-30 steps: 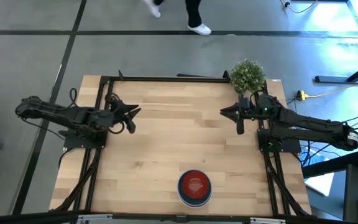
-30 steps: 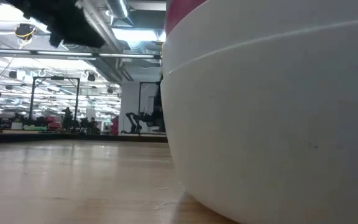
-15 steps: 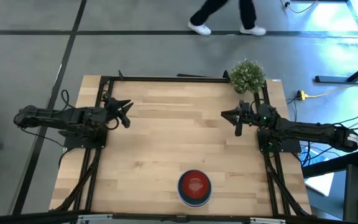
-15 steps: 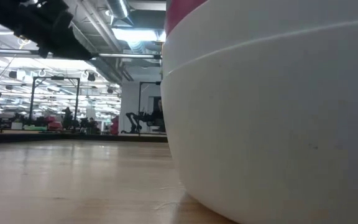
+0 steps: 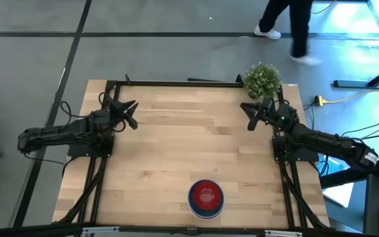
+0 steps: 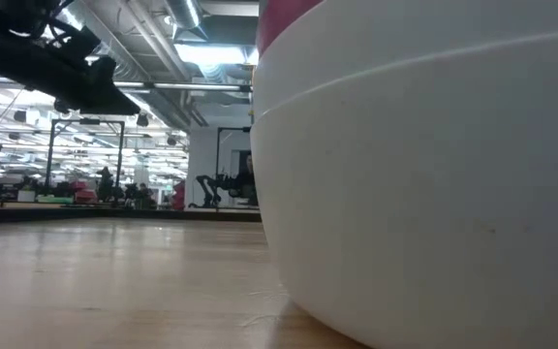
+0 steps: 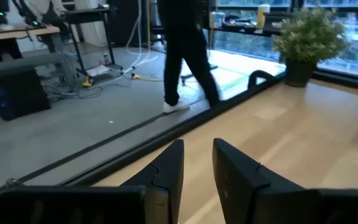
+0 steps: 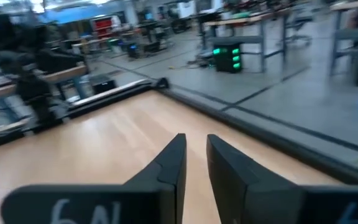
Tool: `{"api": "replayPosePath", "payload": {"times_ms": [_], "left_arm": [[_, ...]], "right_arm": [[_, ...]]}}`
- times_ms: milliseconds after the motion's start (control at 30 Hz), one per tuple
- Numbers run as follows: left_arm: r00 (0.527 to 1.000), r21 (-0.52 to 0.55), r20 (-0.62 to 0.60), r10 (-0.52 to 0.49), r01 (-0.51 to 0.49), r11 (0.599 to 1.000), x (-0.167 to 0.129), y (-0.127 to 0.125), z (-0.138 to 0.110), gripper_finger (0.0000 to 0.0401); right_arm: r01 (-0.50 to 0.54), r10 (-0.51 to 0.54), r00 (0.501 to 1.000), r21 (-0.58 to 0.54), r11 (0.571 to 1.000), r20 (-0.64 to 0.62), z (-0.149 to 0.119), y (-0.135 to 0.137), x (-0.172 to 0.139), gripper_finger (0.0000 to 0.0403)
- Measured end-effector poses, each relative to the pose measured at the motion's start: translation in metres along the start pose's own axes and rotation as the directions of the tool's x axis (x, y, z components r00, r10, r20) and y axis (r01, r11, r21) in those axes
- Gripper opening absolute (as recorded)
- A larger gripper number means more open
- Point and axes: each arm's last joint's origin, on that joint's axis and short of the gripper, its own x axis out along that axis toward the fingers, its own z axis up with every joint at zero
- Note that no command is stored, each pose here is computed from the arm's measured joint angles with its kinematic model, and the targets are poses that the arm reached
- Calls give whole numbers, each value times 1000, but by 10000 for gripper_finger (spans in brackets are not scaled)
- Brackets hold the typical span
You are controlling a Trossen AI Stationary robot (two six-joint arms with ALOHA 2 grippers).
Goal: Nest bowls inside each other
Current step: Return to Home Position
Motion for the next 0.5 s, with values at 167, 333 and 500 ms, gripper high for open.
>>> {"api": "replayPosePath", "payload": {"times_ms": [167,333,500], "left_arm": [[1000,-3,18,11,-11,1000,8,6,-6,80],[999,-10,9,34,-34,999,13,14,-9,80],[998,16,-22,56,-55,998,16,22,-11,80]], "right_arm": [[107,-107,994,-40,993,20,3,-15,-2,65],[180,-181,983,-42,983,-35,-2,-26,-5,65],[195,-200,970,-45,980,-139,-11,-31,-7,65]]}}
